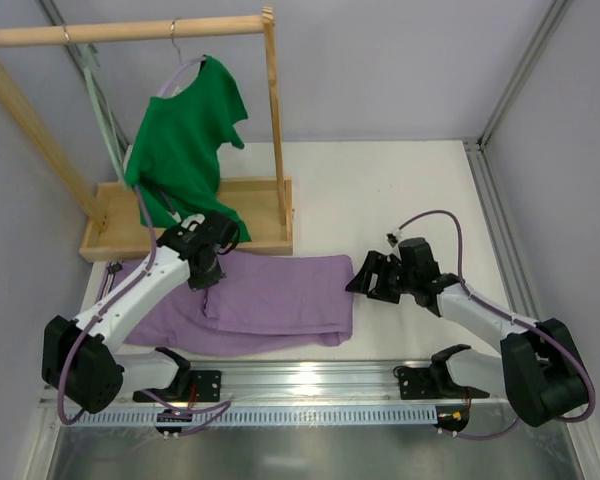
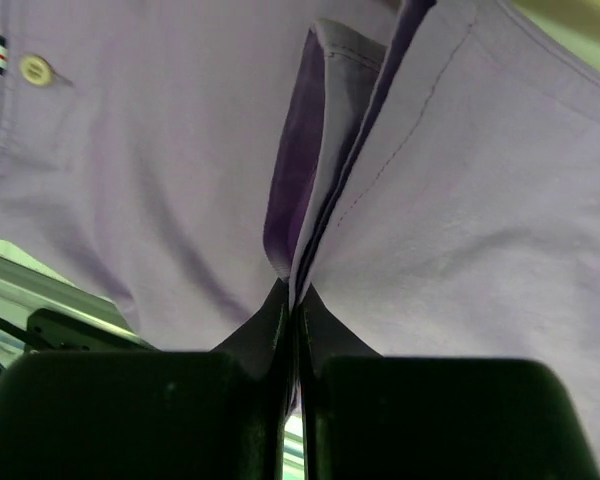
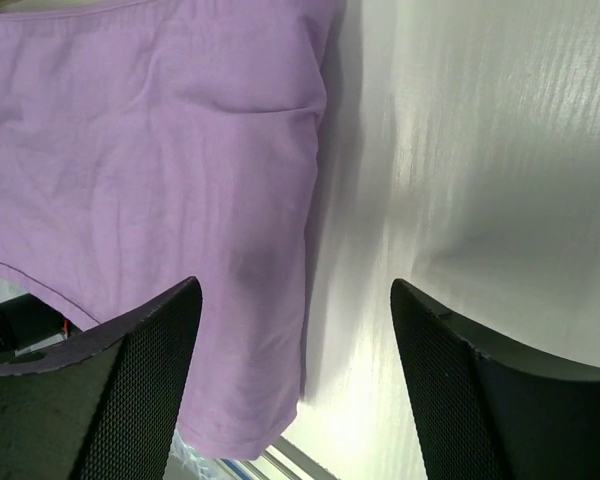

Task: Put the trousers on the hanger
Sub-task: Fold the trousers

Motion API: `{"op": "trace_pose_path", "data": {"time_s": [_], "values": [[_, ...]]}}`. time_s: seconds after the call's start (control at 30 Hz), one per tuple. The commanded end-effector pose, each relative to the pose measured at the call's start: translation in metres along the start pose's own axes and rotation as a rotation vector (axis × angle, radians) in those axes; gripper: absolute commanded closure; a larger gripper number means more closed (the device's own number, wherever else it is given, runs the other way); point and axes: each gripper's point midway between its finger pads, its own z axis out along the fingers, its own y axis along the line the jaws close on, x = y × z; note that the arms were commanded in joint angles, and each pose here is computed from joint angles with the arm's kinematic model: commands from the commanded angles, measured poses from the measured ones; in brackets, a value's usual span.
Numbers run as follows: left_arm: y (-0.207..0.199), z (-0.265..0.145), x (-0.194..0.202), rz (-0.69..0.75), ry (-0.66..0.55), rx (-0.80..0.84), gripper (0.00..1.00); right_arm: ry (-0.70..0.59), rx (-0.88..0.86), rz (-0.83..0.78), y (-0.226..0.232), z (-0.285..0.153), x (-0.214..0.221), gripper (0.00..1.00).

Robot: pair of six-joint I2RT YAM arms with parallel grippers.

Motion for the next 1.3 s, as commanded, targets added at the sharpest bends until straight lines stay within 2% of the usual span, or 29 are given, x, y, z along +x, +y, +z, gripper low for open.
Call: {"op": "trace_pose_path", "data": {"time_s": [0.0,0.23,0.3,0.53,0.7,0.8,0.83,0.87,0.9,0.97,1.07,1.13,1.17,1.27], "values": [[0.026,-0.02,-0.023,-0.003,-0.102,-0.082,0.99,-0.038,-0.026,-0.019,0.01,-0.003,-0.009,0.21],[0.068,-0.046,-0.047,-0.003,-0.237,-0.237,0.99,0.008,-0.05,-0.041,0.017,0.008,0.0,0.17],[0.075,-0.048,-0.048,-0.001,-0.244,-0.266,0.99,0.014,-0.061,-0.042,0.021,0.011,0.003,0.17],[0.055,-0.017,-0.031,-0.013,-0.138,-0.189,1.0,0.055,-0.102,-0.098,0.052,0.027,0.013,0.17],[0.053,0.013,-0.013,-0.093,-0.03,-0.128,1.0,0.068,-0.081,-0.068,0.048,0.036,0.017,0.17],[0.05,0.019,-0.011,-0.1,-0.01,-0.102,1.0,0.062,-0.046,-0.061,0.039,0.038,0.018,0.25],[0.048,0.019,-0.011,-0.102,-0.004,-0.094,0.99,0.057,-0.032,-0.061,0.036,0.038,0.018,0.32],[0.045,0.02,-0.011,-0.105,0.005,-0.087,0.99,0.052,-0.027,-0.056,0.036,0.038,0.016,0.51],[0.04,0.021,-0.011,-0.111,0.01,-0.062,1.0,0.052,-0.025,-0.052,0.036,0.039,0.015,0.6],[0.035,0.024,-0.01,-0.119,0.017,-0.043,0.99,0.059,-0.059,-0.05,0.043,0.041,0.015,0.71],[0.029,0.029,-0.006,-0.119,0.034,-0.025,0.99,0.066,-0.062,-0.042,0.043,0.042,0.016,0.81],[0.025,0.032,-0.004,-0.117,0.045,-0.008,0.99,0.055,-0.036,-0.042,0.04,0.037,0.015,0.93],[0.023,0.034,-0.002,-0.117,0.049,0.003,1.0,0.035,-0.012,-0.044,0.036,0.035,0.012,0.96],[0.005,0.037,0.008,-0.125,0.093,0.101,0.99,0.025,0.087,-0.045,0.018,0.021,0.009,0.96]]}}
